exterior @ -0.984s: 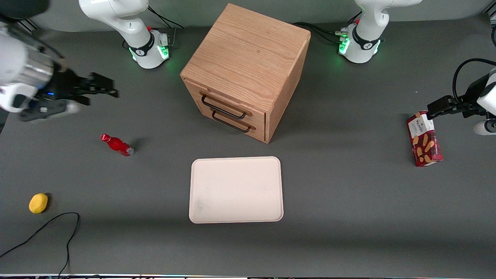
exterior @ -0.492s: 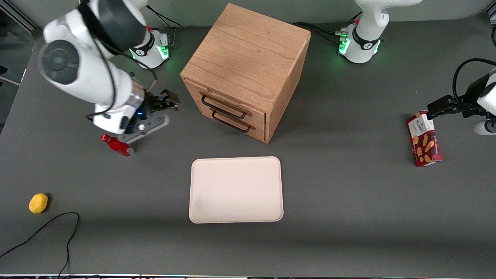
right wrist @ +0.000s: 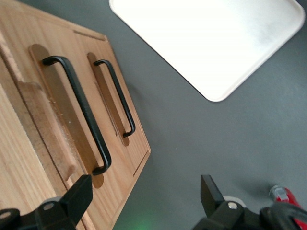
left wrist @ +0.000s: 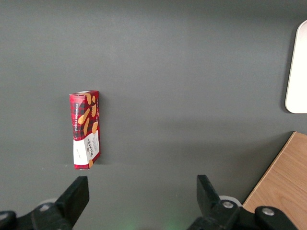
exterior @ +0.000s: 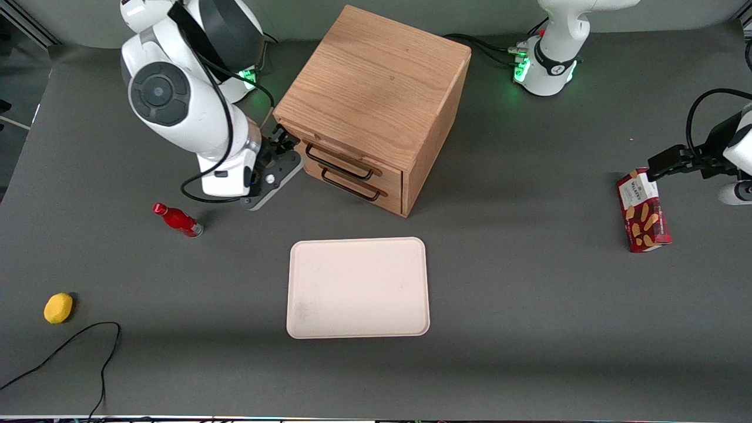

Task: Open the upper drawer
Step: 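Swing the right gripper toward the upper drawer's black handle, then align the open right gripper around the upper drawer handle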

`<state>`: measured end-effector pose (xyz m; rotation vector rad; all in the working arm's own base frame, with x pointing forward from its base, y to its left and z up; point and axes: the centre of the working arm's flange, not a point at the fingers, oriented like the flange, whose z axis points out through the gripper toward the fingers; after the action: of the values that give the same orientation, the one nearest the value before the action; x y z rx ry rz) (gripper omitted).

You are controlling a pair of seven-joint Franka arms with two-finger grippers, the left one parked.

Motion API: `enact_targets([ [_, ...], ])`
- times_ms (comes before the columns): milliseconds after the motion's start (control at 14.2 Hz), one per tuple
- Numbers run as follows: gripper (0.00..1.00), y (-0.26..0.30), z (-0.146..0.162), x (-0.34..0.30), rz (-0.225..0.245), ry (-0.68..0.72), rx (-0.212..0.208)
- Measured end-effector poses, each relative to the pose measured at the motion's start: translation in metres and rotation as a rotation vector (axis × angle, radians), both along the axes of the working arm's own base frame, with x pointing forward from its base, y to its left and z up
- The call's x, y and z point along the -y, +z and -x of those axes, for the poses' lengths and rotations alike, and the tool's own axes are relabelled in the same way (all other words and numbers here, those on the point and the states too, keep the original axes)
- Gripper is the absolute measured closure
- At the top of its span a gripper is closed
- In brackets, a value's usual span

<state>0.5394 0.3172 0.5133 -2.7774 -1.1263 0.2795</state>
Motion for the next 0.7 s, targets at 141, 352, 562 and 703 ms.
enact_targets([
  [141,0.00,-0.011,0.002,-0.014,-0.010,0.076,-0.017],
  [352,0.00,-0.030,-0.001,-0.030,-0.049,0.176,-0.063],
  [562,0.00,-0.050,-0.011,-0.037,-0.142,0.152,-0.134],
  [703,0.00,-0.061,-0.019,-0.035,-0.184,0.142,-0.177],
])
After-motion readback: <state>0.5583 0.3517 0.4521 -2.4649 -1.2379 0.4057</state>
